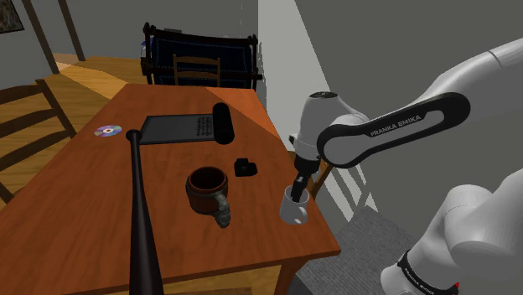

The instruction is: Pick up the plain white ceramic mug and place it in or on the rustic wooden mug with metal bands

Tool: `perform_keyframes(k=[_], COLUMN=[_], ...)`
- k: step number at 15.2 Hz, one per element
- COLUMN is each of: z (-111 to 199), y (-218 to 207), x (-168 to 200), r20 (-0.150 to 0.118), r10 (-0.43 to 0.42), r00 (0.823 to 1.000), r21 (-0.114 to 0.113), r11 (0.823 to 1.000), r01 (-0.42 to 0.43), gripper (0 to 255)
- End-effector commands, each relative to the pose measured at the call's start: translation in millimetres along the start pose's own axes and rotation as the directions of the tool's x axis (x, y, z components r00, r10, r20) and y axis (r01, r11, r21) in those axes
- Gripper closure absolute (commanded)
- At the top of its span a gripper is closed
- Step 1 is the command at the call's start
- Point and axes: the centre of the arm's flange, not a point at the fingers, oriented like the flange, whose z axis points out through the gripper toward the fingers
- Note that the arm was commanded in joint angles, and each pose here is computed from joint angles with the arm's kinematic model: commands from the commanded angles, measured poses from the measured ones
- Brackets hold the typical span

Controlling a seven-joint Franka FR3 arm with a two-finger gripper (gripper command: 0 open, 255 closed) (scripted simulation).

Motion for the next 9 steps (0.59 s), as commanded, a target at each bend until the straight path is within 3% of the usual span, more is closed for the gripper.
perform_keyframes(k=[1, 3, 4, 9], z=[0.2, 0.1, 0.1, 0.1], y=[0.1, 0.1, 0.1, 0.1], x=[0.1, 0.1, 0.1, 0.1], r20=[0.0, 0.0, 0.0, 0.0], r10=[0.0, 0.0, 0.0, 0.0], r00=[1.0, 1.0, 1.0, 1.0], r21=[0.0, 0.0, 0.0, 0.0], r11=[1.0, 1.0, 1.0, 1.0], r01=[0.0, 0.0, 0.0, 0.0], gripper=[0, 0, 255, 255])
